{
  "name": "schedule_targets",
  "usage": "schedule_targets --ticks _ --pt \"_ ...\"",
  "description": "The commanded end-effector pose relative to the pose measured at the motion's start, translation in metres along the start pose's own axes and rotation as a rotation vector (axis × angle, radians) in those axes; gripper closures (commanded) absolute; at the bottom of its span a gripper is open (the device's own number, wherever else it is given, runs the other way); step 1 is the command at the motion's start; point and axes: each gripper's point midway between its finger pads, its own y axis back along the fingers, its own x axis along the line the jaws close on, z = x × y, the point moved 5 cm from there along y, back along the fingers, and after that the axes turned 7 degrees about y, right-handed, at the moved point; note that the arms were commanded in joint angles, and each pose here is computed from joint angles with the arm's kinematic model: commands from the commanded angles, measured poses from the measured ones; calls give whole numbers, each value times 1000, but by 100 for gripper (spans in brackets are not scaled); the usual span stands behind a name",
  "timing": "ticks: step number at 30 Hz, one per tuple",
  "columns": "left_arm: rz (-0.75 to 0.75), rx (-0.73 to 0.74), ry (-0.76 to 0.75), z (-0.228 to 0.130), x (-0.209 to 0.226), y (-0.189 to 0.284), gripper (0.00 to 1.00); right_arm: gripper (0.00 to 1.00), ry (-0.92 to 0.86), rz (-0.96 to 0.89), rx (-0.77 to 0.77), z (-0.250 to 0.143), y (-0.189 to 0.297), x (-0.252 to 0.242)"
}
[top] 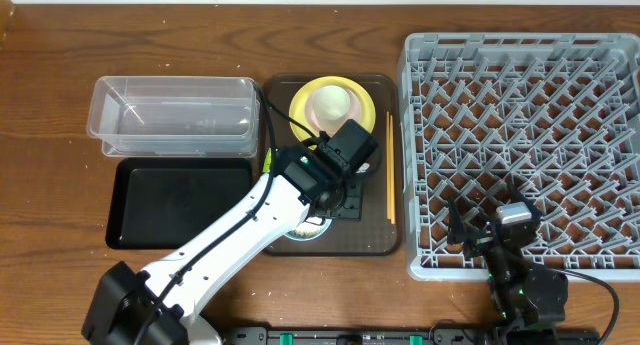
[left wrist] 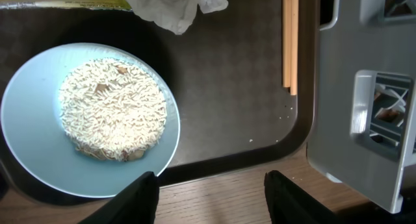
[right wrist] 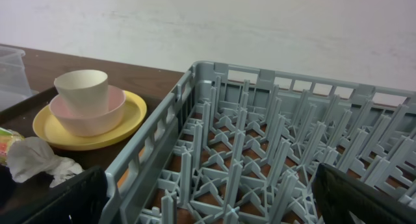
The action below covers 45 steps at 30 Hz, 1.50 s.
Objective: Sort waste into correct bins and load items into the dishwasher rack
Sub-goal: 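Lower the left gripper and grasp the crumpled white tissue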
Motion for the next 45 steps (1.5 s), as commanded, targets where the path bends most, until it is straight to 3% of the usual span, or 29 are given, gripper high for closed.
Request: schedule_targets --ticks 1,10,13,21,24,30,33,39,42,45 --pt "7 8 -42 -2 2 -1 43 1 -5 -9 8 -2 0 -1" --pt "239 -200 -99 25 28 5 42 1 -5 -9 8 -2 0 -1" --pt "292 -245 -99 30 34 8 24 1 -5 -9 8 -2 0 -1" --pt "260 -239 -64 29 30 6 22 1 -5 -9 8 -2 0 -1" --pt "257 -237 -65 29 30 6 10 1 -5 -9 8 -2 0 -1" --pt "252 -242 -64 30 29 6 10 1 -5 -9 8 -2 0 -1" --pt "240 -256 -62 32 27 6 24 1 -5 -9 8 -2 0 -1" --pt "242 -252 -62 32 27 6 78 1 -5 -9 9 -2 0 -1" --pt "243 -239 -64 30 28 6 90 1 -5 -9 8 -2 0 -1" --pt "211 -191 -66 23 25 4 92 1 -5 -9 9 -2 0 -1"
